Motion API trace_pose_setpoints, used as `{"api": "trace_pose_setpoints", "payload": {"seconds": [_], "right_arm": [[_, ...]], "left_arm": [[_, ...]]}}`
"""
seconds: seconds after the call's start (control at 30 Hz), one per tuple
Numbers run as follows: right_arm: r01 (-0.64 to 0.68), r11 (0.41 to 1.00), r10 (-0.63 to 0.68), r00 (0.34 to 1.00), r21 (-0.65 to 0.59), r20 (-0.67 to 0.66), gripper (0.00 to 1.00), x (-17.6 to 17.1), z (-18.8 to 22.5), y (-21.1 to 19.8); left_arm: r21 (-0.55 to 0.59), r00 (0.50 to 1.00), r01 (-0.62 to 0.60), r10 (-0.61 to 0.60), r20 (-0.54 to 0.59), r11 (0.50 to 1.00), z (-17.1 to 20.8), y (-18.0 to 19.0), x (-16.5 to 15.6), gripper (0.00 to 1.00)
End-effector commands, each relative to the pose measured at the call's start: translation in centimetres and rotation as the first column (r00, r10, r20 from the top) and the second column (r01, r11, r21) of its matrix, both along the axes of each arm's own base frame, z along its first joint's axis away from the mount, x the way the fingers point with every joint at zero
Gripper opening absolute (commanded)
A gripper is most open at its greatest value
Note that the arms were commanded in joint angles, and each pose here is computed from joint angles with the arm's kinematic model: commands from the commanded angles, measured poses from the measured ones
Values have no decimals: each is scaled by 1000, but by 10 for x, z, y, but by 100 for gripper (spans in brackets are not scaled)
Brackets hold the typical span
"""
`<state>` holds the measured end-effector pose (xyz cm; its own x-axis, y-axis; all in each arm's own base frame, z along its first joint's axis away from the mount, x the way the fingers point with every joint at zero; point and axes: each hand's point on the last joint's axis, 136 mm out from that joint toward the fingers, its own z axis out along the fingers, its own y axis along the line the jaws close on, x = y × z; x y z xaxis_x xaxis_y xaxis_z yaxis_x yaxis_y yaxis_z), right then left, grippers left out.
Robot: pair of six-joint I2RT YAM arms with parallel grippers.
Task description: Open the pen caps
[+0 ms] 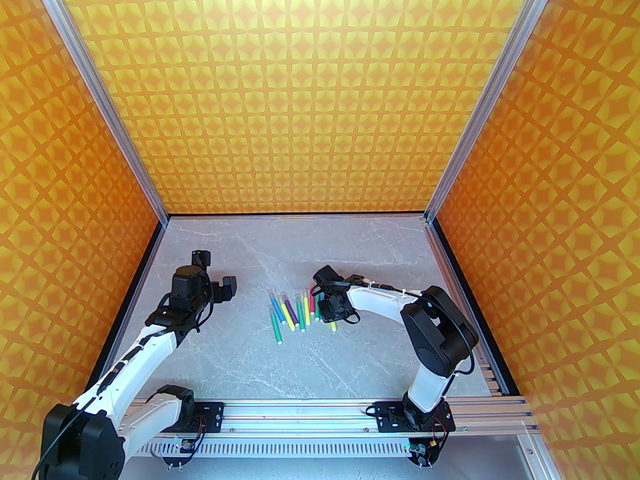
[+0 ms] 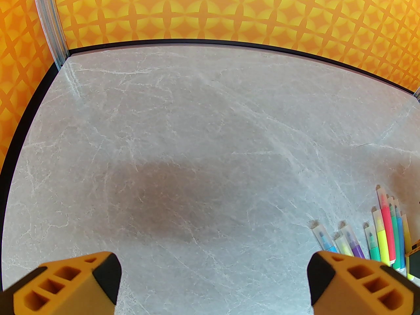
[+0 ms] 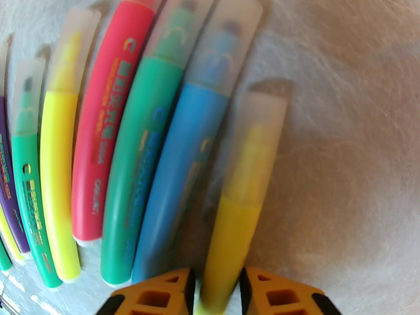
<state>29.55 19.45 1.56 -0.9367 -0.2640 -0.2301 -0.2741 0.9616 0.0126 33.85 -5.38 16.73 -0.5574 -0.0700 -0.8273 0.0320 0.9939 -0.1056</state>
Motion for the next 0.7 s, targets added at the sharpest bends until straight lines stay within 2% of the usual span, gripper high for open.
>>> {"api": "trace_pose_setpoints", "payload": {"seconds": [0.0, 0.67], "right_arm": [[18, 998, -19, 1000, -57, -12, 29, 0, -3, -7], [-30, 986, 6, 990, -165, -141, 27, -6, -38, -13]], "left_arm": [[-17, 1000, 25, -24, 15, 1000, 1, -7, -1, 99], [-13, 998, 34, -34, 44, 999, 10, -6, -5, 99]]}}
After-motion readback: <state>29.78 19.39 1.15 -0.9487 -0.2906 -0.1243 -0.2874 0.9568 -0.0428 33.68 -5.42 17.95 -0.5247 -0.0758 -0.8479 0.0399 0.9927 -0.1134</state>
